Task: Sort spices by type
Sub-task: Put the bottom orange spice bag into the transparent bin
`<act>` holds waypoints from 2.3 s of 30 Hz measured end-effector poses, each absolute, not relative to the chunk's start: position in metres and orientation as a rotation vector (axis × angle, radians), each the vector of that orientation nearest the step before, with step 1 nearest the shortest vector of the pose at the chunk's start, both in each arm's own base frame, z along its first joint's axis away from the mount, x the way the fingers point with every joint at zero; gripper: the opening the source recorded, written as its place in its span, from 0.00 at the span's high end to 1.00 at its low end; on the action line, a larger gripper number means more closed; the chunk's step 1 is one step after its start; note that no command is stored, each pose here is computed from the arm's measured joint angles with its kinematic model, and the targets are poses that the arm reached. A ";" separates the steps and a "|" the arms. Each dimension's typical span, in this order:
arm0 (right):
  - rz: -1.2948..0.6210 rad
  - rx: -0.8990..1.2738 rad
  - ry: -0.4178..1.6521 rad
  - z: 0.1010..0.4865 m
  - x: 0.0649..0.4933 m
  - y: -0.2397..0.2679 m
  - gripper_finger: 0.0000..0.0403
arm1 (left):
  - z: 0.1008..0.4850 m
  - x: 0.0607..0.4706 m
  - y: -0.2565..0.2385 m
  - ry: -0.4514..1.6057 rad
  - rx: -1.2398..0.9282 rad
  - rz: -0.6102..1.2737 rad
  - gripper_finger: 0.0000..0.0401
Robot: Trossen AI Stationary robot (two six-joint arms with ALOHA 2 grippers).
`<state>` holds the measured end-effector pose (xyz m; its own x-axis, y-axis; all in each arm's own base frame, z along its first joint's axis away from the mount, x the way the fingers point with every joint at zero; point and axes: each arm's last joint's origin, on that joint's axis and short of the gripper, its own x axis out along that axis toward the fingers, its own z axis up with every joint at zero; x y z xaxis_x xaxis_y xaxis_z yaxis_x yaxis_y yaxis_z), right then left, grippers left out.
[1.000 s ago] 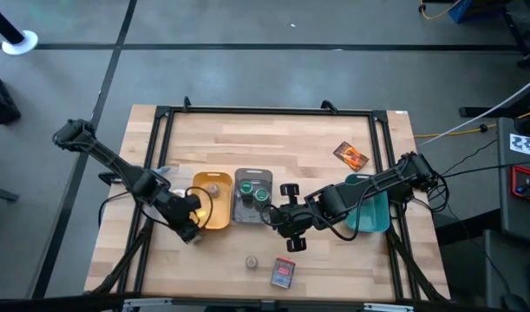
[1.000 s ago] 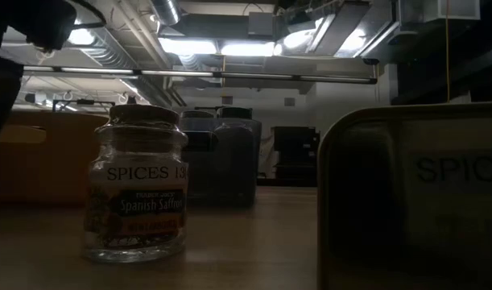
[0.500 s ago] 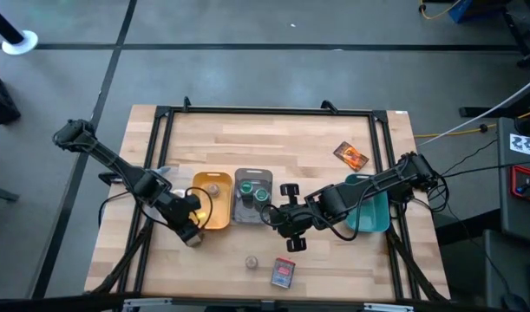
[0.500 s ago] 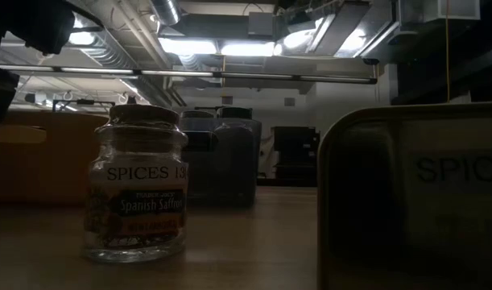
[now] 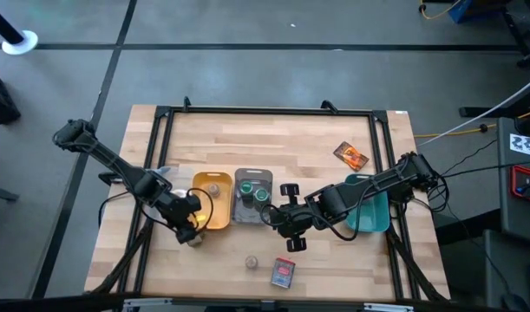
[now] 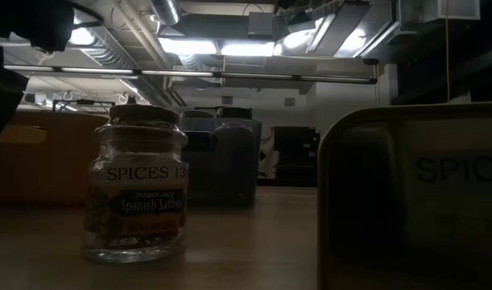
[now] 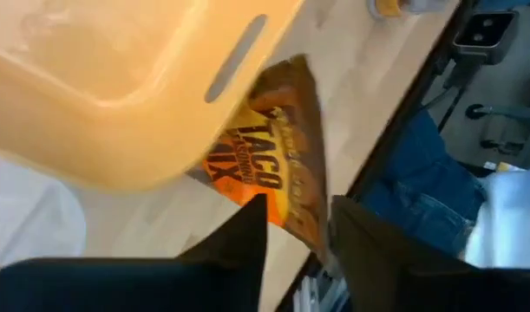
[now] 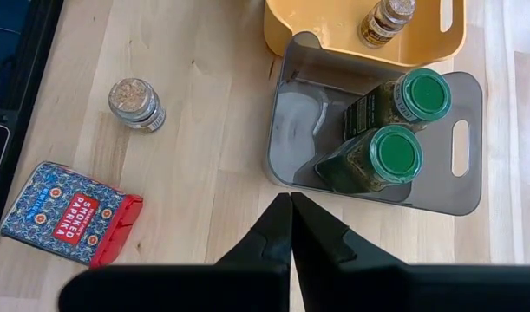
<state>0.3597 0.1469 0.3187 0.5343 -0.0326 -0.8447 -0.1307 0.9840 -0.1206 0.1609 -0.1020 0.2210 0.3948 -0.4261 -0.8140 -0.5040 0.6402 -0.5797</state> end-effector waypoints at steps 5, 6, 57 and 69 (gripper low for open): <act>0.059 -0.177 1.007 0.319 0.360 0.147 0.98 | 0.210 0.158 -0.099 1.214 -0.937 0.129 0.61; 0.059 -0.177 1.007 0.319 0.360 0.147 0.98 | 0.209 0.158 -0.099 1.210 -0.936 0.140 0.60; 0.059 -0.177 1.007 0.319 0.360 0.147 0.98 | 0.232 0.164 -0.104 1.104 -0.891 -0.080 0.79; 0.059 -0.176 1.007 0.319 0.360 0.147 0.98 | 0.232 0.155 -0.118 1.165 -0.882 -0.136 0.47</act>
